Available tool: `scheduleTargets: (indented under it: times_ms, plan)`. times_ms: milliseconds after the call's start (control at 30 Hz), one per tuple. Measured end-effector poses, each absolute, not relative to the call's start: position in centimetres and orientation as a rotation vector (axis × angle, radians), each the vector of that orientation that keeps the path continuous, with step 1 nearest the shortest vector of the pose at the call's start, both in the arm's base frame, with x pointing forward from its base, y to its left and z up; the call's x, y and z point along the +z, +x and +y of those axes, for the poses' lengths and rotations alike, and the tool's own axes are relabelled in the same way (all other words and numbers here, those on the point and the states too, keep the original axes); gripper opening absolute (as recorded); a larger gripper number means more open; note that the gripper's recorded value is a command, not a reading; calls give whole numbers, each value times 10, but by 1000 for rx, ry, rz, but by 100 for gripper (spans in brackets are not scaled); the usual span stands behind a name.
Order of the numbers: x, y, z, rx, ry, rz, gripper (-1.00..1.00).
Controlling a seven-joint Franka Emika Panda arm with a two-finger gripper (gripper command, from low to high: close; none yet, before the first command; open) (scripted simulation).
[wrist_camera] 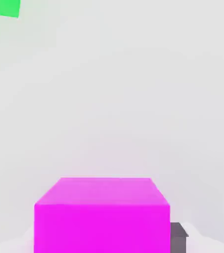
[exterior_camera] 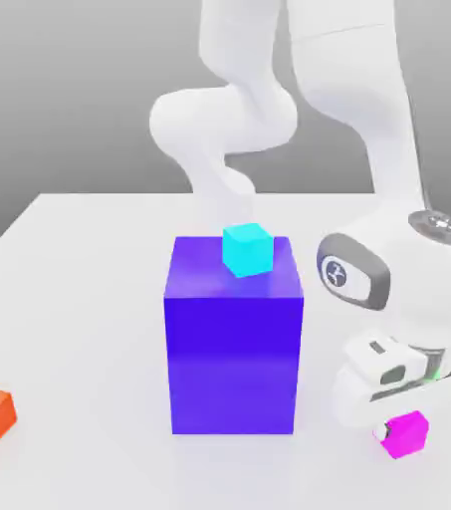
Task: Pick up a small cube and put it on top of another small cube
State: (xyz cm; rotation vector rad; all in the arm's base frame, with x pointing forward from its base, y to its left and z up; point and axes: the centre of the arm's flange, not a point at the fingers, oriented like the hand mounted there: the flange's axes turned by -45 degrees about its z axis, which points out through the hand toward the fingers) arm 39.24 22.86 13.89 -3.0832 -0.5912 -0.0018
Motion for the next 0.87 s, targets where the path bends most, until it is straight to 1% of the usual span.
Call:
scheduleTargets:
  times_ms: [167, 600, 667, 733, 767, 867]
  plan:
    - [190, 396, 232, -2, -3078, -628, -100]
    - [239, 485, 334, 2, -2792, -1434, -100]
    - [225, 491, 343, 2, -2761, -1493, -100]
    - [195, 493, 345, 2, -2753, -1508, -100]
    - [185, 492, 345, 1, -2752, -1511, 100]
    - [185, 492, 345, 2, -2752, -1511, 100]
